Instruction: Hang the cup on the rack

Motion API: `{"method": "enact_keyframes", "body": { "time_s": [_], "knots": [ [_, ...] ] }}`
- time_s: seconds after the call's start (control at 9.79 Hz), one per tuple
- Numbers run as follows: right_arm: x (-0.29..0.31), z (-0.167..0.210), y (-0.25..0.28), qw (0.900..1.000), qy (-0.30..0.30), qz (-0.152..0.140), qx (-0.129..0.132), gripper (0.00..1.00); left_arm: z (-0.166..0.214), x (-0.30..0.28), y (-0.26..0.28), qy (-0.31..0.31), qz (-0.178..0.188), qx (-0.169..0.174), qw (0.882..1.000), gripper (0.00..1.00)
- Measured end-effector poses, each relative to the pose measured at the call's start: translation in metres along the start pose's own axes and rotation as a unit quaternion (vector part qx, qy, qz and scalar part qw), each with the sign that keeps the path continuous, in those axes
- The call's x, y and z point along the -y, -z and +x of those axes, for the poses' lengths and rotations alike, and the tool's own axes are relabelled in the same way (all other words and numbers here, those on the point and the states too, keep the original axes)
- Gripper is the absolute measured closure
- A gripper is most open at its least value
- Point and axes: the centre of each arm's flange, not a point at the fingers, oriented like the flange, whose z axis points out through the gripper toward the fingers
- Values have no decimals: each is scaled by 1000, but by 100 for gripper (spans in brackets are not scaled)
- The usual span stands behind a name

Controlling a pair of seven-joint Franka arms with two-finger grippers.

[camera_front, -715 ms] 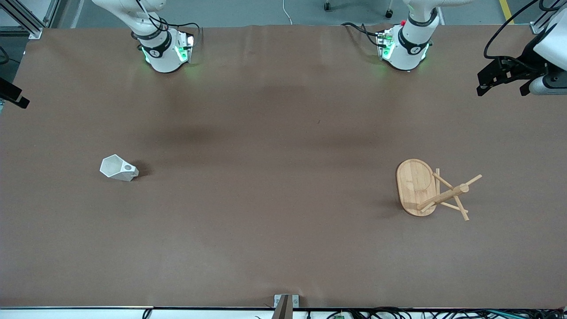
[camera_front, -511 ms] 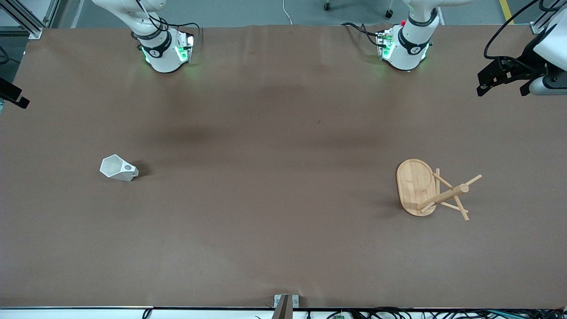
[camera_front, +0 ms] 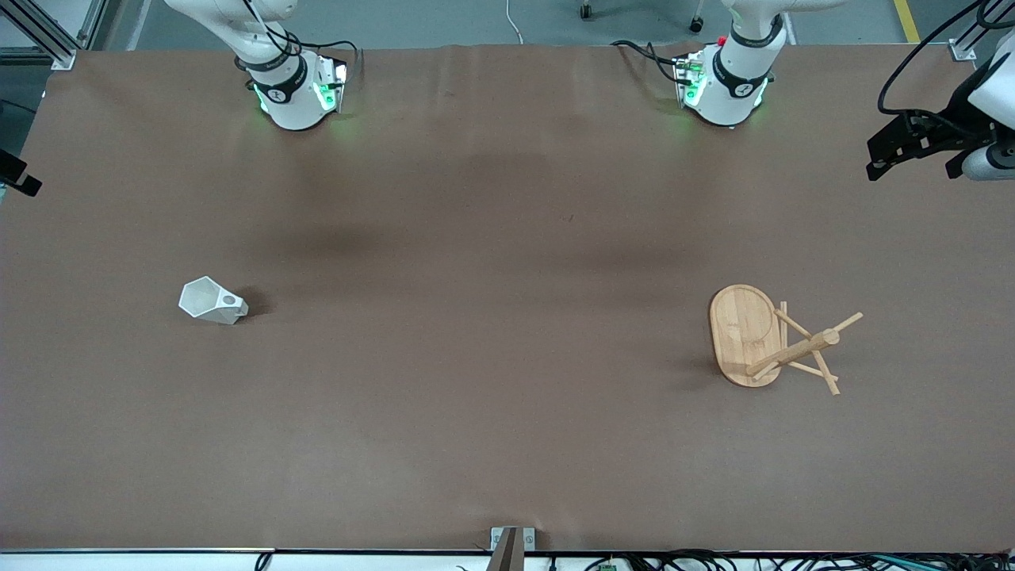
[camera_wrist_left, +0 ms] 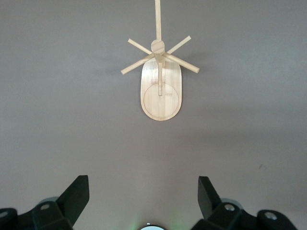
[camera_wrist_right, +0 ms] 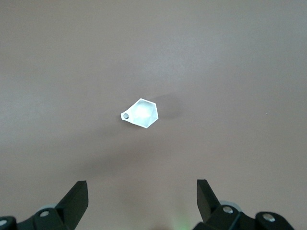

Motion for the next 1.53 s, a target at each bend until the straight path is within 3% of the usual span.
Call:
{"method": "enact_keyframes", "body": {
  "time_s": [0.31, 0.72, 1.12, 1.43, 1.53],
  "knots": [
    [-22, 24, -80, 1000, 15, -1, 13, 0, 16, 0, -20, -1, -1, 16, 1000, 0],
    [-30, 27, -236, 1000, 22, -2, -22, 0, 17, 0, -14, -2, -2, 10, 1000, 0],
    [-21, 28, -376, 999, 31, -14, 28, 0, 20, -2, -20, -3, -2, 15, 1000, 0],
    [-20, 32, -412, 999, 33, -19, 32, 2, 26, -11, -24, -10, -4, 10, 1000, 0],
    [-19, 33, -417, 999, 33, -19, 34, 7, 27, -14, -26, -12, -4, 10, 1000, 0]
  ]
}}
